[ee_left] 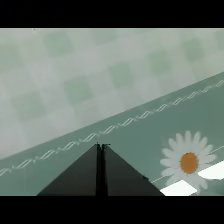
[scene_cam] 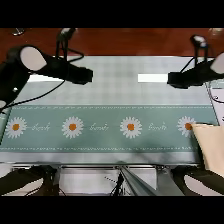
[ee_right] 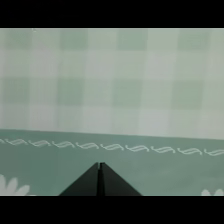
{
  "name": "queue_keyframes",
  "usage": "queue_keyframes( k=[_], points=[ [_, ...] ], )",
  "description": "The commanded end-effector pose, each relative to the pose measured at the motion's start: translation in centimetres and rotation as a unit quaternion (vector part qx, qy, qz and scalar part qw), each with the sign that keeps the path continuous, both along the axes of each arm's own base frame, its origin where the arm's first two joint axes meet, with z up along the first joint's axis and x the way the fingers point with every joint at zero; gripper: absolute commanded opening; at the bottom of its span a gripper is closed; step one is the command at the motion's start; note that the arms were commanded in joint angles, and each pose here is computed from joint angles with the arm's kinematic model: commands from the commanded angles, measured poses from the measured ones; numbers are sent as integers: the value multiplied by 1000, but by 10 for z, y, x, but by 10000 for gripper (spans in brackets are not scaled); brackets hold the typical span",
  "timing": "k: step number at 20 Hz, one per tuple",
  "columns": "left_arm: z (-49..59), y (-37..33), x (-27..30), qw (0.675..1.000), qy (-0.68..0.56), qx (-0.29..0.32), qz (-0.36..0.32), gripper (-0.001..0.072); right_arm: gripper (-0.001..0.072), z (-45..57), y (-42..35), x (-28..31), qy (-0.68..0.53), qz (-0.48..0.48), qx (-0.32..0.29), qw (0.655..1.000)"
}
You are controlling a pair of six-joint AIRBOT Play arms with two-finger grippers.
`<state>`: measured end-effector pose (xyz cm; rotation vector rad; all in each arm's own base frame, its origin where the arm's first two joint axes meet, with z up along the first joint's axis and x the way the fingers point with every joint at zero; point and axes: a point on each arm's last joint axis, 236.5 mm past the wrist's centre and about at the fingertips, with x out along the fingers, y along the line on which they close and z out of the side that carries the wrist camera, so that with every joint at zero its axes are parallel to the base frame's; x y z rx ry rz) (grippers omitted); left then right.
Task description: Fold the shirts.
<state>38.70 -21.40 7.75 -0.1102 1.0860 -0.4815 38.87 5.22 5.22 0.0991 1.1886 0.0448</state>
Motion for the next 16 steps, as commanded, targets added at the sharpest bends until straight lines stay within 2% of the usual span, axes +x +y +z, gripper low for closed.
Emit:
queue_keyframes(
  k=[1, 16],
  points=[
    [-48, 39, -5, 996, 54, 63, 32, 29, 21, -49, -19, -7, 74, -5, -69, 995],
    [-52, 43, -6, 995, 62, 67, 33, 29, 22, -46, -21, -5, 66, -14, -68, 995]
  ],
)
